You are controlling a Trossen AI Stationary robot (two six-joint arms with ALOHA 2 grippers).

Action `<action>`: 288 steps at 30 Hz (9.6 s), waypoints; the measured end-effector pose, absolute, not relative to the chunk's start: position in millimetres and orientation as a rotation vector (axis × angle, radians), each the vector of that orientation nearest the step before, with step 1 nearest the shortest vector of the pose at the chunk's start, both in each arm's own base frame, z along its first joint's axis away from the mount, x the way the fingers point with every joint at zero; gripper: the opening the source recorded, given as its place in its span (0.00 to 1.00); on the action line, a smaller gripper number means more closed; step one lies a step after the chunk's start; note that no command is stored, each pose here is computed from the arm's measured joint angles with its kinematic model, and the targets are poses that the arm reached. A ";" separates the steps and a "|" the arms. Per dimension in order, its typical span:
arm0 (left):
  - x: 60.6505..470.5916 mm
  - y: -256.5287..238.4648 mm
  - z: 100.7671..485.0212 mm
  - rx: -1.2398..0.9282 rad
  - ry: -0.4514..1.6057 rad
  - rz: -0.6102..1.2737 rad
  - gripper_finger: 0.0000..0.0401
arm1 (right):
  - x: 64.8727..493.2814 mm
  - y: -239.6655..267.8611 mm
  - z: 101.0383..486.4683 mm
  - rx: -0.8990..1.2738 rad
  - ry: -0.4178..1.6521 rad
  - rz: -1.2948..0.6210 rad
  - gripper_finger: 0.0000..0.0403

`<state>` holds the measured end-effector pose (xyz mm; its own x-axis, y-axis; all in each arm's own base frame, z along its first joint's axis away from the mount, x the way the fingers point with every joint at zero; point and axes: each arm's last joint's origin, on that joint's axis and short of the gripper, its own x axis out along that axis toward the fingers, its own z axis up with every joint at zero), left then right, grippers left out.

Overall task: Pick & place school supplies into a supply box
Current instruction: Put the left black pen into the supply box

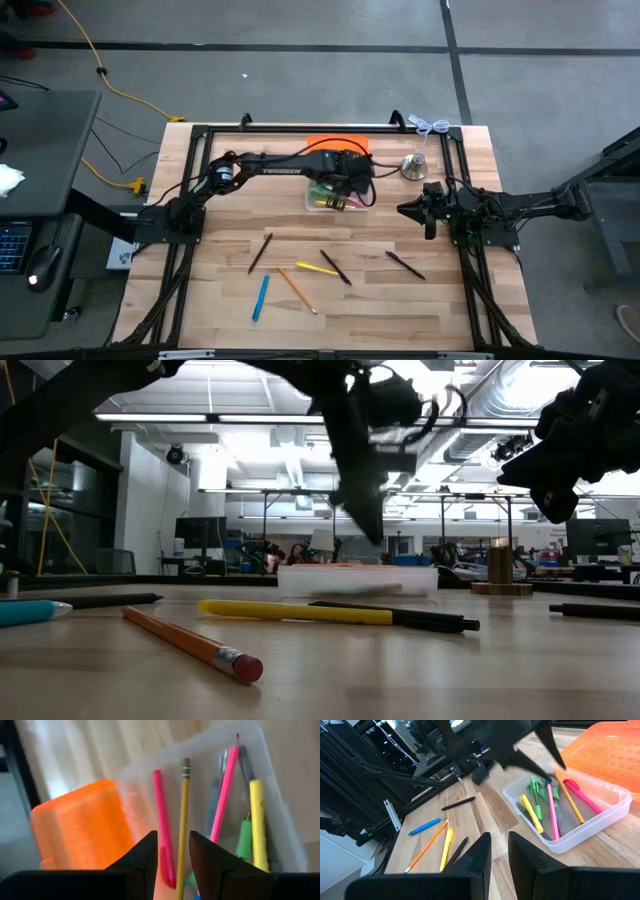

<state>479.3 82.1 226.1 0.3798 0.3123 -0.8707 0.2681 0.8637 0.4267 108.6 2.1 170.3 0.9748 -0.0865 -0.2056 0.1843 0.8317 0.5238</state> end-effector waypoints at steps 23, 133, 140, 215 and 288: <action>419.9 72.5 332.9 0.088 1.284 0.324 0.35 | 108.8 2.8 170.8 0.567 0.180 -0.116 0.11; 288.1 -65.0 244.9 -0.631 1.461 0.886 0.35 | 108.8 3.5 171.4 0.570 0.181 -0.094 0.11; 285.1 -65.4 219.8 -0.658 1.472 0.832 0.35 | 108.9 3.5 171.5 0.569 0.180 -0.093 0.11; 267.7 -62.0 139.6 -0.718 1.405 0.712 0.05 | 109.0 3.4 171.8 0.586 0.175 -0.098 0.11; 325.1 -0.8 398.9 -0.502 0.272 0.264 0.04 | 111.4 1.1 204.1 0.564 -0.171 -0.082 0.11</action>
